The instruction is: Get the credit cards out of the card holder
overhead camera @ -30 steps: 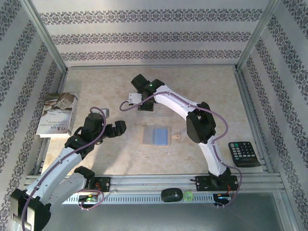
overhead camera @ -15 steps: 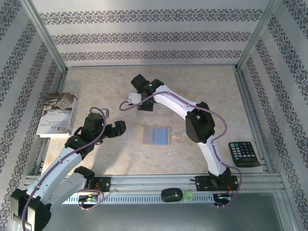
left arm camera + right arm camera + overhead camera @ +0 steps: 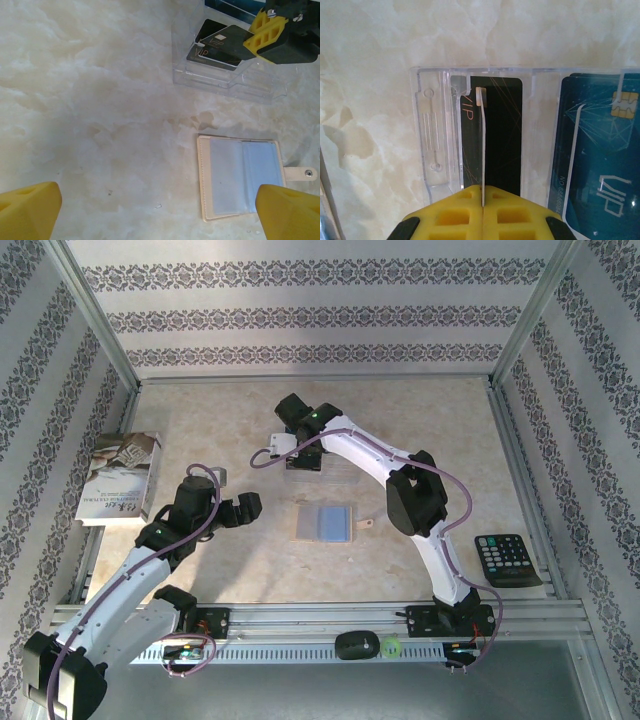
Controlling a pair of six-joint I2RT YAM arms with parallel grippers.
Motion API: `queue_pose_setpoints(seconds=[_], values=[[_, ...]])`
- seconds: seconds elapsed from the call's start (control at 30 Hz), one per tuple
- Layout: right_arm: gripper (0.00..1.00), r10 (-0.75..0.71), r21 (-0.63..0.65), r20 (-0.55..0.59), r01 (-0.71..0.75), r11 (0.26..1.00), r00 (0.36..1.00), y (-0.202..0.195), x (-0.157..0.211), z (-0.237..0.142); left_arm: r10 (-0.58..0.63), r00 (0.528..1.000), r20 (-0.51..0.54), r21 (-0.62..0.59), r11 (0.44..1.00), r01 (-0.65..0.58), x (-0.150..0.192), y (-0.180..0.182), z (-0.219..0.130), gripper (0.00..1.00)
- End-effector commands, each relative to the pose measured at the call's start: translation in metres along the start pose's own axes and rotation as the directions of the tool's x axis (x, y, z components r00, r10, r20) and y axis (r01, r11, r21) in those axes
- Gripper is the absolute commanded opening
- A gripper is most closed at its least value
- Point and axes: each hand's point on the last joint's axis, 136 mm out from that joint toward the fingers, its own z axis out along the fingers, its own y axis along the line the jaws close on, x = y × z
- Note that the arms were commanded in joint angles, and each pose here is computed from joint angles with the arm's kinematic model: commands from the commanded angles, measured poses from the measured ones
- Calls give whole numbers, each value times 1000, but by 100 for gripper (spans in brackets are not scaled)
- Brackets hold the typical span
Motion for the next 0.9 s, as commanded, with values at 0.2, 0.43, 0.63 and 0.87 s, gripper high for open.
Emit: queue_pose_setpoints(seconds=[0.2,0.43,0.63,0.87], values=[[2,13,-3,-7,-13,1000,1000,-1,-4,12,-25,1000,-1,2,1000,25,2,4,2,99],[21,41,93,32,-44,995,999,-20,-12,1,-28,1000,-3,7,1000,28,3,4,2,99],[27,95,251,142,-129,959,985,-52,-29,-29,-38,999,7,22,999,38,1,1,3,99],[27,265,331,374,-394,857,889,-75,-41,-82,-47,997,66,35,998,44,-16,-4,0,99]])
